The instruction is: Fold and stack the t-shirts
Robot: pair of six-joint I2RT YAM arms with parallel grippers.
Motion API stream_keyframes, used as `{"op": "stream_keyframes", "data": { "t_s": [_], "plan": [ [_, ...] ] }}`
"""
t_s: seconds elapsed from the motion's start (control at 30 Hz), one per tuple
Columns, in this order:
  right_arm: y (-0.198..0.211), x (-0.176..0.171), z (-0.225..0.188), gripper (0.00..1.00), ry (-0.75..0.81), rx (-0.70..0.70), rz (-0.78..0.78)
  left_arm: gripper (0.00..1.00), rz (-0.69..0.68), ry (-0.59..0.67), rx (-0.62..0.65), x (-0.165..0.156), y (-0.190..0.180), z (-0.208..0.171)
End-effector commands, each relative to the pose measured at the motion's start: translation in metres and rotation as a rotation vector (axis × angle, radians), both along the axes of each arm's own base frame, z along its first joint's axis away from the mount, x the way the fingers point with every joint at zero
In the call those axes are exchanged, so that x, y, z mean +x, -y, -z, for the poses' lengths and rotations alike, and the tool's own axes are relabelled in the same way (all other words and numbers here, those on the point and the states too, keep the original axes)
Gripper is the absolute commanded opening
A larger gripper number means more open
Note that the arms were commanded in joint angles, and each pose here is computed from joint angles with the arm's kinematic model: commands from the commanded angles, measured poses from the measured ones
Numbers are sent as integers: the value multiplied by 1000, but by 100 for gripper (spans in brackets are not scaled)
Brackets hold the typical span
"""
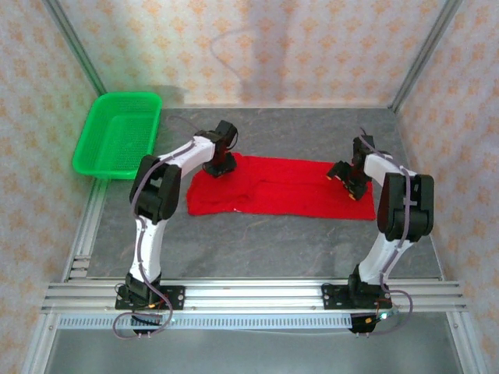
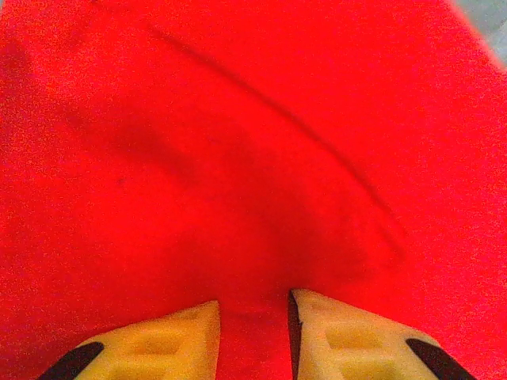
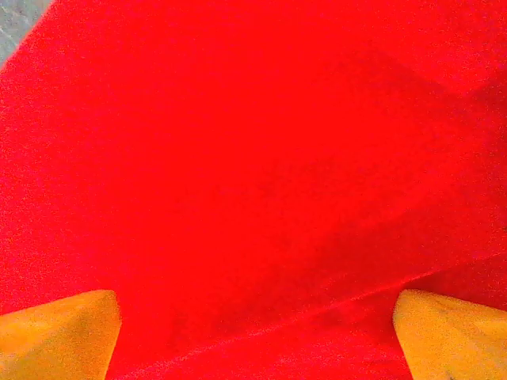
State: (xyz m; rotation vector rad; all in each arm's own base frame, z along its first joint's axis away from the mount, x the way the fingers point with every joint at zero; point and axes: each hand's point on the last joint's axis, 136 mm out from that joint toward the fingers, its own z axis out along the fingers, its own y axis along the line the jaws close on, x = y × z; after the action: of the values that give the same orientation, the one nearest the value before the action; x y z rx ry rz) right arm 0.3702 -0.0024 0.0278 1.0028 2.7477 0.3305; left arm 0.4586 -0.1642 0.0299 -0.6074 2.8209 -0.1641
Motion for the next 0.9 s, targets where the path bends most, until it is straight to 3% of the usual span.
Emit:
{"op": "stream_keyframes", "data": {
  "t_s": [0.0,0.27,0.4,0.53,0.67,0.77,0.87],
  "plan": [
    [-20,-40,24,90,-115,73,16,29,-21,-25,103,15,-18,13],
    [-101,-96,25,90,-178,211,2,30,3,46,106,91,-8,22],
    [-150,-118,18,90,-192,285,9,35,40,136,-26,133,21,29],
    [-197,-124,0,90,-205,385,0,36,-33,212,-208,163,34,33],
    [-230,-118,-47,90,-145,485,-19,45,-38,352,-364,191,43,-27],
    [-233,-109,-91,91,-54,504,-57,55,-21,480,-467,201,40,-109],
    [-224,-98,-136,91,60,465,-146,64,-18,620,-476,194,14,-206]
  ]
}}
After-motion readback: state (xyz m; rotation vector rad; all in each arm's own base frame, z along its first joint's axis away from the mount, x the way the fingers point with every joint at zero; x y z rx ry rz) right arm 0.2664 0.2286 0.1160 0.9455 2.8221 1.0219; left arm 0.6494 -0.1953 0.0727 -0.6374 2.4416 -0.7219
